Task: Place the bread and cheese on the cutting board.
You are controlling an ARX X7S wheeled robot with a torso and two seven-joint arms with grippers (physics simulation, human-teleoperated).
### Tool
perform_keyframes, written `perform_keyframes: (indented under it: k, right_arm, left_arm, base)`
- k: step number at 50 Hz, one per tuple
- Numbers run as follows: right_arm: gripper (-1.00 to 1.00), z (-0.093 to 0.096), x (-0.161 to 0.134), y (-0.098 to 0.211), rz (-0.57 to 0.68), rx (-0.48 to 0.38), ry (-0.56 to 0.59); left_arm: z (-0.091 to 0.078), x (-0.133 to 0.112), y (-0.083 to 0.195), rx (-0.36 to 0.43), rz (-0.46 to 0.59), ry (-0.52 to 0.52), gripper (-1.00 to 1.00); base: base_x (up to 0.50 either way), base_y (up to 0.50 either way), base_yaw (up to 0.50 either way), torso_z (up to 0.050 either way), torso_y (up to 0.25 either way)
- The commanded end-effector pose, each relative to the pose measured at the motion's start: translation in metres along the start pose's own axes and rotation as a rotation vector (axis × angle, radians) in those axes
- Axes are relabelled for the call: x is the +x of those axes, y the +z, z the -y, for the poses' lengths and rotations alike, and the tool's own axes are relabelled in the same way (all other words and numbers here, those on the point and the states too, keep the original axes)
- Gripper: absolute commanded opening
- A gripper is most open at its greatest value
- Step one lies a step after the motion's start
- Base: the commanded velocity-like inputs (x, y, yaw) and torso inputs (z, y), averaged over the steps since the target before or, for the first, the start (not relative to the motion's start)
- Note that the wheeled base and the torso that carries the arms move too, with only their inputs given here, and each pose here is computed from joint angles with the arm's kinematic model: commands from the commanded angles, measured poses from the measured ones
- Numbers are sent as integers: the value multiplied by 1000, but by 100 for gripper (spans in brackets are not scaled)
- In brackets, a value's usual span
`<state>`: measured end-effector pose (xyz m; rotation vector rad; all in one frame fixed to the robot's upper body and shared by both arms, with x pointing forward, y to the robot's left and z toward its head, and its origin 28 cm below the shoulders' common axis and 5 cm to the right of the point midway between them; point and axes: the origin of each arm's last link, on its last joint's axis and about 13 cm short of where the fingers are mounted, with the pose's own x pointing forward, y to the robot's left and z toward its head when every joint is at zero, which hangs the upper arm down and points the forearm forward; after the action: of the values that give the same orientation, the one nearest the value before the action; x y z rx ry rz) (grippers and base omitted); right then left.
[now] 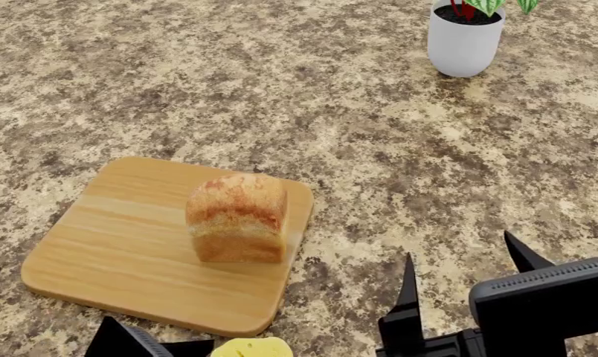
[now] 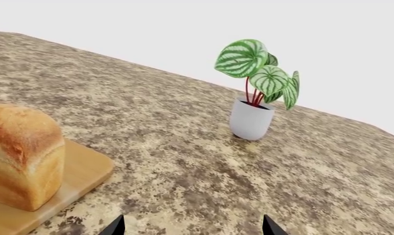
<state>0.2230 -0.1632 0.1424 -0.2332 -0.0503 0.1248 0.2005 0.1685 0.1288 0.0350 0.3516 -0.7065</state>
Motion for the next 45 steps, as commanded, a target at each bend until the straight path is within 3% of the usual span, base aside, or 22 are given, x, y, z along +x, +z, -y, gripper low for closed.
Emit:
perform_keyframes:
  k: [1, 21, 22, 35, 45]
  right_arm:
    - [100, -1, -1, 0, 2, 1, 4]
    - [100, 0, -1, 0, 1, 3, 5]
    - [100, 0, -1, 0, 1, 3, 4]
    - [100, -1, 0, 0, 1, 4, 10]
    - [100, 0, -2, 1, 6, 4, 3]
  left_arm:
    - [-2, 4, -2, -5, -8, 4, 100]
    - [3, 8, -5, 1, -22, -19, 100]
    - [3, 9, -5, 1, -20, -17, -100]
    - [8, 3, -5, 19, -8, -39, -100]
    - [12, -6, 6, 38, 69, -15, -100]
  base:
    - [0, 0, 0, 0, 0]
    - [0, 0, 0, 0, 0]
    - [0, 0, 0, 0, 0]
    - [0, 0, 0, 0, 0]
    - [0, 0, 0, 0, 0]
